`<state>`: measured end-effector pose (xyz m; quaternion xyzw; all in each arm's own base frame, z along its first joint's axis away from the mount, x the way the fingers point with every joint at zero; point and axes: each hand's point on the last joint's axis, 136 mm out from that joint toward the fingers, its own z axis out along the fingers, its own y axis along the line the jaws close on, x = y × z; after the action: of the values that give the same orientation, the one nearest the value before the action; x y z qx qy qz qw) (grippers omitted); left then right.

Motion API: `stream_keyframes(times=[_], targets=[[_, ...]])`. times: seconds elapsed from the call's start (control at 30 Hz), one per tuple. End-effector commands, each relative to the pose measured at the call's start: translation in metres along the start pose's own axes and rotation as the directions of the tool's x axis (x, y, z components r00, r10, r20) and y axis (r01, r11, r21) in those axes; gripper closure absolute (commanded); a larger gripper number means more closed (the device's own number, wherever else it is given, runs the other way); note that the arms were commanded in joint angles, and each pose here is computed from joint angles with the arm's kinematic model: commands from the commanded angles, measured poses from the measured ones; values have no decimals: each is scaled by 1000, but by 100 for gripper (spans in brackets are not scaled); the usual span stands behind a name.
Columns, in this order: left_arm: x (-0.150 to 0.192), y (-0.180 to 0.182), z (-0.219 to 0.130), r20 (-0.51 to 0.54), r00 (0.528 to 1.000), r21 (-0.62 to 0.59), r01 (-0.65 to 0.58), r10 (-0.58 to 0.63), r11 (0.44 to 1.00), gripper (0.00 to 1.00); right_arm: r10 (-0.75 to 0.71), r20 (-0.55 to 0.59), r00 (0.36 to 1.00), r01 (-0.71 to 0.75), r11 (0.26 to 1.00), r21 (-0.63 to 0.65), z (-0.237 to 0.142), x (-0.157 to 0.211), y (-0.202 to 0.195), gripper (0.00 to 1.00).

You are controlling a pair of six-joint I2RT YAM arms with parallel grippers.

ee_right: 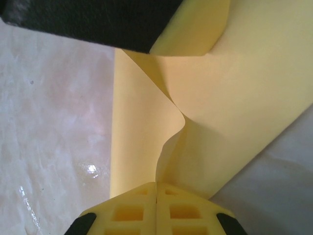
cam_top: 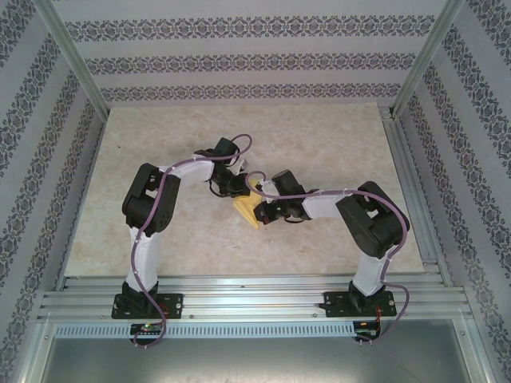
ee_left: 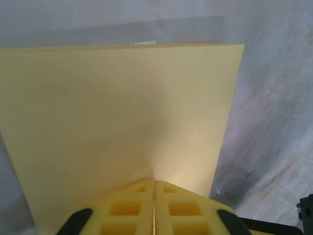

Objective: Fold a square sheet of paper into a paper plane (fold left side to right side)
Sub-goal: Third fold the triangle at the center of the table.

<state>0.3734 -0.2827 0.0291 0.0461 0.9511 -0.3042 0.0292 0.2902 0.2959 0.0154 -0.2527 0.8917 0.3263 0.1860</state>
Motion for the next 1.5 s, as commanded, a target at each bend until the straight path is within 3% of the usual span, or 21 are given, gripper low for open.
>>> stream_keyframes(times=[0.0,0.2,0.37,0.47,0.87,1.47], targets=[[-14,-18,-30,60,997,-1,-51,51,999,85,8,-70,998,-5,999,39,7,22,-8,100],[-27,-22,-69,136,989,-16,-62,63,998,76,9,-79,997,-5,999,45,8,25,-9,100],[-10,-25,-87,160,986,21,-60,55,998,91,8,-78,997,-5,999,44,8,25,-9,100],[3,-32,-80,128,991,99,-48,35,994,98,2,-81,997,1,999,42,9,24,-8,100],[29,-35,-28,14,1000,101,-18,16,995,100,-11,-103,995,16,999,50,12,27,-7,100],[56,0,-1,-63,998,-46,7,-10,999,100,-16,-123,992,23,998,56,15,29,-8,100]])
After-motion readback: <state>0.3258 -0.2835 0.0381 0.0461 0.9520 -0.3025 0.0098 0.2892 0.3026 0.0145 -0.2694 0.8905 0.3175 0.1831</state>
